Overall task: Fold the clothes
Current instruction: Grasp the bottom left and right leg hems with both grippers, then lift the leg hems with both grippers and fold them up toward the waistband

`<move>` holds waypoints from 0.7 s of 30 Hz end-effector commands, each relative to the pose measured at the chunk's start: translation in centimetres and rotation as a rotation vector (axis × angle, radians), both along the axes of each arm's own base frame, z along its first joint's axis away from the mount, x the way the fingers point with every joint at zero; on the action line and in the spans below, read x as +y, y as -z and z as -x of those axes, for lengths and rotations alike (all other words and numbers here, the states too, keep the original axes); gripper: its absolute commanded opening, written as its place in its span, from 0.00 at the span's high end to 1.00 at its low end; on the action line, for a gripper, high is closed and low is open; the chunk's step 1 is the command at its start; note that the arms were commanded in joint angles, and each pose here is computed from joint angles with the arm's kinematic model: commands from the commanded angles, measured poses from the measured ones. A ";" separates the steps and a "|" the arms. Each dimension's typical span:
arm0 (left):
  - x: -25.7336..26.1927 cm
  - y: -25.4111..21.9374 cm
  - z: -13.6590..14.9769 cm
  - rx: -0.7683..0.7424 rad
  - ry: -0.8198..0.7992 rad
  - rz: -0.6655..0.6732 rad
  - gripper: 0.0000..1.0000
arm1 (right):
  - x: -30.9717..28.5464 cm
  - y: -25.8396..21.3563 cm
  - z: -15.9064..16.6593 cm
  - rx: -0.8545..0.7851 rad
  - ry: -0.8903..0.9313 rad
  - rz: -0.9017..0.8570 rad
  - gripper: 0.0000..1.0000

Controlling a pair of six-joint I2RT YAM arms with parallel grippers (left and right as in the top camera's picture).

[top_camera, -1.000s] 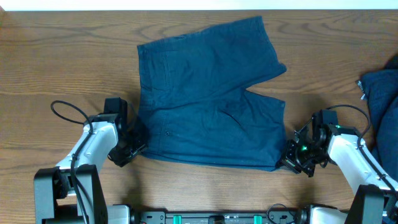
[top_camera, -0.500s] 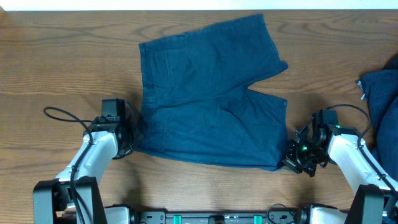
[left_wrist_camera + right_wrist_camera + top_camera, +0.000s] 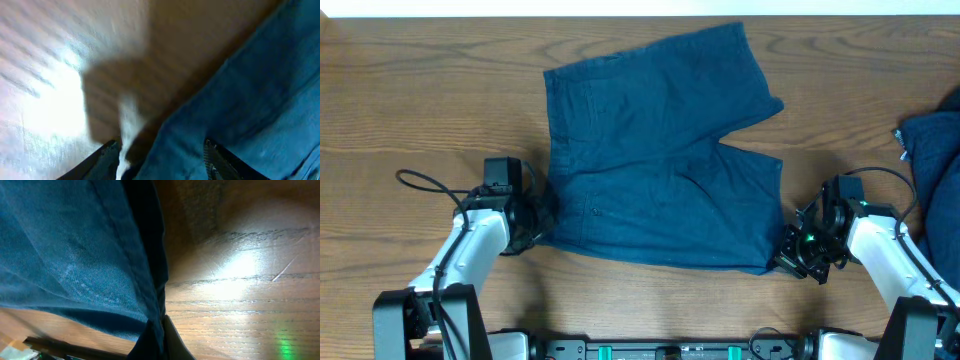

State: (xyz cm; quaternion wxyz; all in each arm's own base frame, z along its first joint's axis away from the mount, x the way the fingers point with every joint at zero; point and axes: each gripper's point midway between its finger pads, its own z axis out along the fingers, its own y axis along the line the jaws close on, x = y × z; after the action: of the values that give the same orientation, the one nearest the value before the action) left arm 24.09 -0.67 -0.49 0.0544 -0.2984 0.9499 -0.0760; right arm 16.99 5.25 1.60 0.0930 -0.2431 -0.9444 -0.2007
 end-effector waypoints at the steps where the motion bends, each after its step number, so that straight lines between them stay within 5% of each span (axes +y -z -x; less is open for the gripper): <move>1: -1.9 2.0 5.0 0.167 0.073 0.109 0.38 | -0.1 -0.4 -0.5 -0.026 -0.013 0.013 0.99; 7: -2.2 1.7 7.1 0.247 0.065 0.123 0.37 | -0.1 -0.4 -0.5 -0.026 -0.012 0.013 0.99; 14: -0.5 2.2 4.4 0.138 0.066 0.025 0.38 | -0.1 -0.4 -0.5 -0.026 -0.013 0.013 0.99; 21: -0.5 2.3 4.2 0.128 0.066 0.024 0.69 | -0.1 -0.4 -0.5 -0.026 -0.012 0.013 0.99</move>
State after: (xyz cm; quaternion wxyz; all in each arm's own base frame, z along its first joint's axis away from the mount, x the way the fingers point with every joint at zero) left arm 22.61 -1.32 -0.50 0.0358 -0.2725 0.9575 -0.0875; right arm 17.03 5.24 1.61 0.0925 -0.2430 -0.9445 -0.2006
